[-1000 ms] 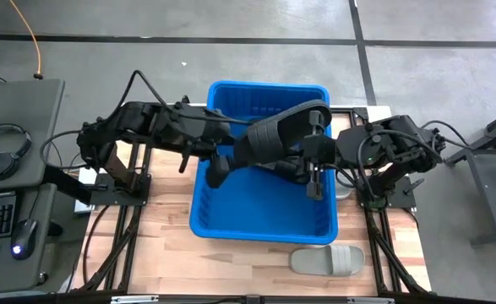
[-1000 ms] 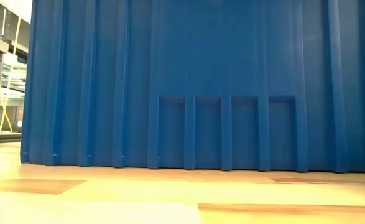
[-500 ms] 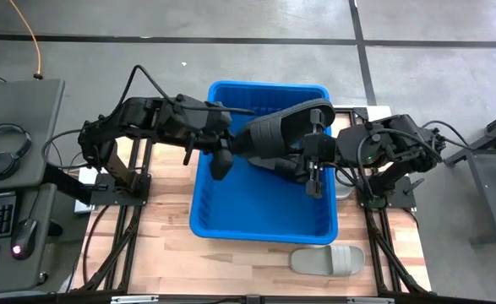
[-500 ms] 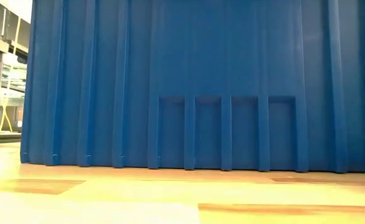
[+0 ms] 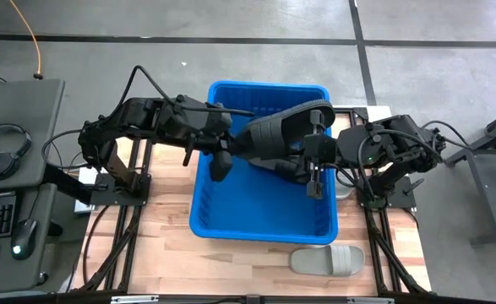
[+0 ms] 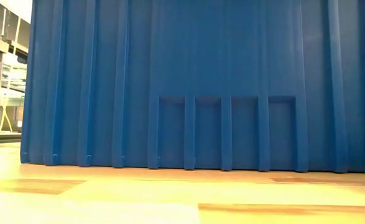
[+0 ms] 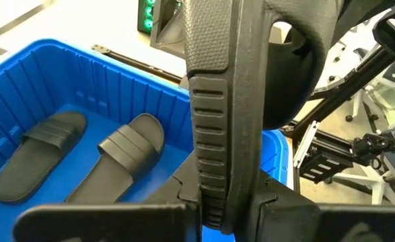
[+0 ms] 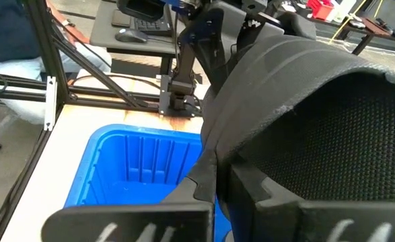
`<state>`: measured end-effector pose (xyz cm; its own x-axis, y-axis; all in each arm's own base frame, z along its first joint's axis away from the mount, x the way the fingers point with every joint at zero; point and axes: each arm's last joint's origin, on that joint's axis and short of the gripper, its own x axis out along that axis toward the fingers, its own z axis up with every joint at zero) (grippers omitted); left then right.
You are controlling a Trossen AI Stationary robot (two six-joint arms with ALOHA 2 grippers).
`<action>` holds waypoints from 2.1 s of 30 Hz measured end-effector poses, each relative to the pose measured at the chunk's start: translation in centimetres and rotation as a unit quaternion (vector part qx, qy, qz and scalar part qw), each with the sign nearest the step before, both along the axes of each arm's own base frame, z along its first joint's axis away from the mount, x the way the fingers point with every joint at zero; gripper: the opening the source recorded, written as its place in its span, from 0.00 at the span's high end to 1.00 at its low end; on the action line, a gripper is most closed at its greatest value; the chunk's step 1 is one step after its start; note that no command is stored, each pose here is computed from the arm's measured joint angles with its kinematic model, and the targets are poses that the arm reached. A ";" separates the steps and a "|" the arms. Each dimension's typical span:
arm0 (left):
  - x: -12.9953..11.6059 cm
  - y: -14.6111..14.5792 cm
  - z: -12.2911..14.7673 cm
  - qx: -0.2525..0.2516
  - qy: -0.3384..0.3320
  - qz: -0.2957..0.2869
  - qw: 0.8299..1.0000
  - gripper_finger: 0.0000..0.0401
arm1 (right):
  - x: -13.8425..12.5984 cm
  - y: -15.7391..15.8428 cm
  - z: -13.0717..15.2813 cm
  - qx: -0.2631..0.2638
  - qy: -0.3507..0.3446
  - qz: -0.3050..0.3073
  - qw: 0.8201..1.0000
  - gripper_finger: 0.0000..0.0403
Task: Pick and place slides into bin
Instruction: Stack the black slipper on the top black slipper in the blue bin
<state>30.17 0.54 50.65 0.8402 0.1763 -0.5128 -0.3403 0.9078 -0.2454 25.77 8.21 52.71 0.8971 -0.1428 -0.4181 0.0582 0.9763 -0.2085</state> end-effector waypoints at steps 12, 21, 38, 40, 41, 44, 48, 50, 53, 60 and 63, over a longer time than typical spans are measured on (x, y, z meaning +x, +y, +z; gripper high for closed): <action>0.0 0.0 0.0 0.004 0.000 0.002 1.000 0.93 | 0.0 0.0 0.0 0.007 -0.001 -0.002 1.000 1.00; 0.0 0.2 0.0 0.014 -0.001 0.028 1.000 0.93 | -0.5 -0.3 0.4 0.014 -0.017 -0.028 0.999 0.68; -0.1 0.7 0.3 0.060 -0.016 0.118 0.991 0.93 | -9.9 -3.8 7.8 -0.008 -0.253 -0.183 0.950 0.53; 0.1 0.8 0.8 0.072 -0.040 0.131 0.988 0.93 | -11.2 -4.3 8.4 0.003 -0.272 -0.176 0.946 0.55; 0.1 0.8 1.3 0.077 -0.061 0.133 0.986 0.93 | -11.8 -4.6 8.5 0.011 -0.279 -0.172 0.945 0.55; 0.3 1.4 2.9 0.090 -0.135 0.131 0.978 0.93 | -12.8 -5.1 8.6 0.031 -0.287 -0.158 0.944 0.55; 0.2 2.0 5.1 0.084 -0.237 0.108 0.962 0.93 | -12.4 -5.1 8.2 0.037 -0.293 -0.141 0.945 0.53; 0.2 2.5 6.0 0.078 -0.283 0.093 0.951 0.93 | -11.8 -4.9 8.0 0.032 -0.304 -0.131 0.943 0.53; 0.0 3.3 7.4 0.071 -0.357 0.059 0.930 0.93 | -10.5 -4.6 7.8 0.019 -0.344 -0.100 0.933 0.53; 0.1 3.8 9.1 0.054 -0.462 -0.035 0.885 0.93 | -8.0 -4.8 6.9 0.016 -0.449 -0.030 0.893 0.51; 1.1 3.7 8.8 0.054 -0.470 -0.057 0.879 0.93 | -5.9 -4.8 5.5 0.022 -0.461 -0.012 0.887 0.49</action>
<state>31.23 4.28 59.47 0.8989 0.0677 0.4330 0.0627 0.9580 -0.2800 19.85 3.44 58.17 0.8576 -0.1679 0.4861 0.2052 0.9784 -0.0241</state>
